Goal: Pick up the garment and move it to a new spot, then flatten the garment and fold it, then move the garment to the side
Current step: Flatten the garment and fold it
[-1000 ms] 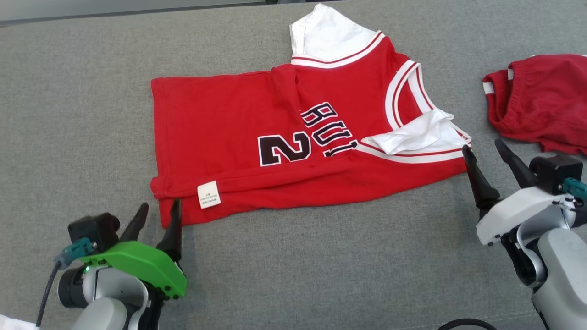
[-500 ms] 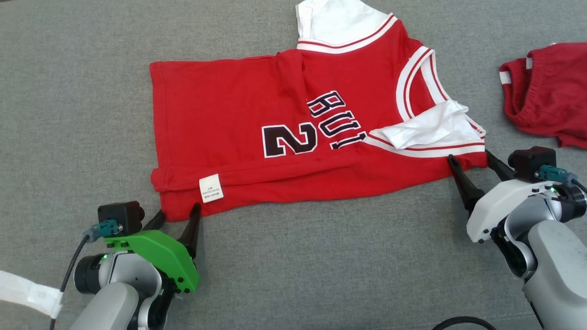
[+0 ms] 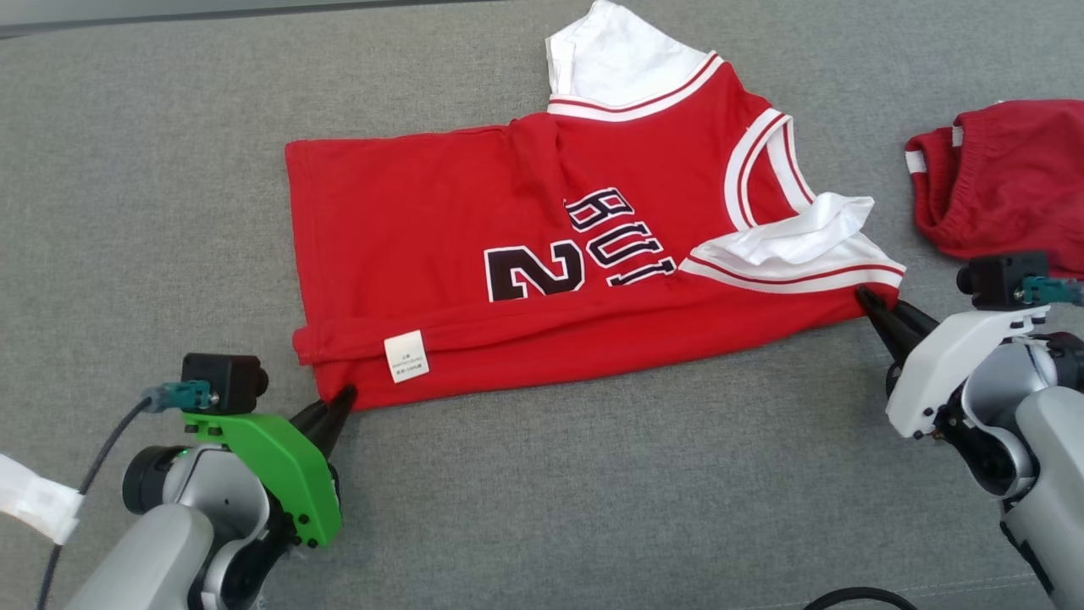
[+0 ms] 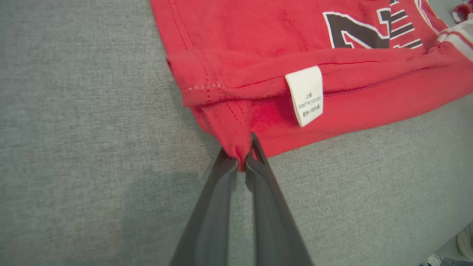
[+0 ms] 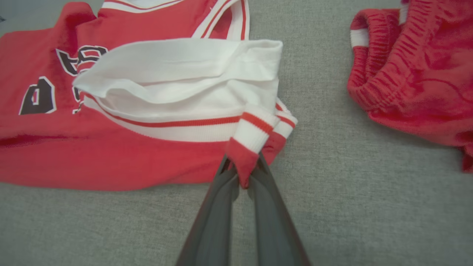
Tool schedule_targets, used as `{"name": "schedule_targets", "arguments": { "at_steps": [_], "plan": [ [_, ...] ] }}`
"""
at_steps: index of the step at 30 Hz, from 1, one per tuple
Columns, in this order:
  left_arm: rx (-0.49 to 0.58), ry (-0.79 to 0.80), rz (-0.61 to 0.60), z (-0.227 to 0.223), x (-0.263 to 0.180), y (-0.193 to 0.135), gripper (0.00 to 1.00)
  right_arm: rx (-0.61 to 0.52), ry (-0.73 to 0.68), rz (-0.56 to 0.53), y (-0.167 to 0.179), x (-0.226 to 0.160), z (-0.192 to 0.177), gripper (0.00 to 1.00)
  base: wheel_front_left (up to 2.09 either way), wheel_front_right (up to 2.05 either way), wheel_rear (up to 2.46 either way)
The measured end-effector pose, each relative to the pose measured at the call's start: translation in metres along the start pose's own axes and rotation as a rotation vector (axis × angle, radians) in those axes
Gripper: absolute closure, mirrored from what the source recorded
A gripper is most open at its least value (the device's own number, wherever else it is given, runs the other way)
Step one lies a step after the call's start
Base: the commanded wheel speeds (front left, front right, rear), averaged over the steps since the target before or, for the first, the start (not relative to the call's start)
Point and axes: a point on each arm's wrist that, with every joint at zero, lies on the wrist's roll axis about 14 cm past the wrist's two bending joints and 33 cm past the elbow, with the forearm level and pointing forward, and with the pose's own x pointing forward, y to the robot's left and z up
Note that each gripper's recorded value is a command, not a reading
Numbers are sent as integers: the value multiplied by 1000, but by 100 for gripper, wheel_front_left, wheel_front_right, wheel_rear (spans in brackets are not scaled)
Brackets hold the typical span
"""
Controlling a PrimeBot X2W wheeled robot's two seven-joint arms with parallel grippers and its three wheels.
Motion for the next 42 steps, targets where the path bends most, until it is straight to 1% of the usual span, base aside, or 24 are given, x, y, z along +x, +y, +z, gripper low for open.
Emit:
{"name": "schedule_targets", "arguments": {
  "at_steps": [2, 6, 10, 13, 15, 16, 17, 18, 19, 20, 21, 24, 25, 27, 29, 31, 32, 34, 36, 38, 42],
  "plan": [
    [37, -5, -34, 11, -8, -6, 100, -2, 11, 3, -5, -8, 7, 100, 0, 0, 0],
    [53, 2, -114, 17, -28, -29, 100, 5, 67, -2, -16, -30, 4, 100, 0, 0, 0],
    [42, 69, -128, -4, -46, -38, 100, 25, 169, 25, -11, -49, -21, 100, 0, 0, 0],
    [-2, 123, -117, -26, -54, -38, 100, 47, 240, 32, -8, -59, -43, 100, 0, 0, 0],
    [-29, 148, -109, -36, -56, -37, 100, 56, 255, 14, -12, -63, -50, 100, 0, 0, 0],
    [-34, 162, -106, -41, -56, -36, 100, 47, 261, 1, -15, -63, -52, 71, 0, 0, 0],
    [-41, 168, -100, -44, -56, -35, 100, 33, 271, -7, -17, -63, -55, 0, 0, 0, 0],
    [-47, 166, -91, -46, -55, -34, 100, 23, 276, -16, -19, -63, -56, 0, 0, 0, 0],
    [-51, 165, -87, -47, -55, -33, 96, 7, 278, -24, -20, -62, -56, 0, 0, 0, 0],
    [-53, 161, -87, -47, -56, -34, 53, -6, 269, -32, -22, -61, -53, 0, 0, 0, 0],
    [-56, 152, -85, -45, -56, -34, 0, -19, 248, -35, -24, -59, -45, 0, 0, 0, 0],
    [-48, 101, -50, -30, -57, -22, 0, -64, 135, -15, -17, -45, -2, 0, 0, 0, 0],
    [-32, 49, -20, -13, -56, -10, 0, -102, 59, 2, -11, -33, 29, 0, 0, 0, 0],
    [-30, -51, 13, 19, -47, 1, 0, -141, -8, 2, -8, -18, 59, 0, 0, 0, 0],
    [-29, -106, 18, 43, -35, 4, 0, -178, -39, -9, -9, -2, 79, 0, 0, 0, 0],
    [-23, -109, 11, 54, -19, 5, 0, -198, -40, -9, -7, 18, 93, 0, 0, 0, 0],
    [-23, -109, 11, 54, -19, 5, 0, -198, -40, -9, -7, 18, 93, 0, 0, 0, 0],
    [-4, -111, 31, 66, -2, 10, 0, -253, -37, -7, -2, 40, 104, 0, 0, 0, 0],
    [3, -113, 66, 75, 14, 19, 0, -265, -33, 13, 6, 63, 111, 0, 0, 0, 0],
    [24, -96, 95, 76, 26, 28, 0, -292, -7, 33, 15, 85, 108, 0, 0, 0, 0],
    [-7, -53, 97, 66, 45, 35, 0, -312, 39, 61, 27, 125, 93, 0, 0, 0, 0]
  ]
}}
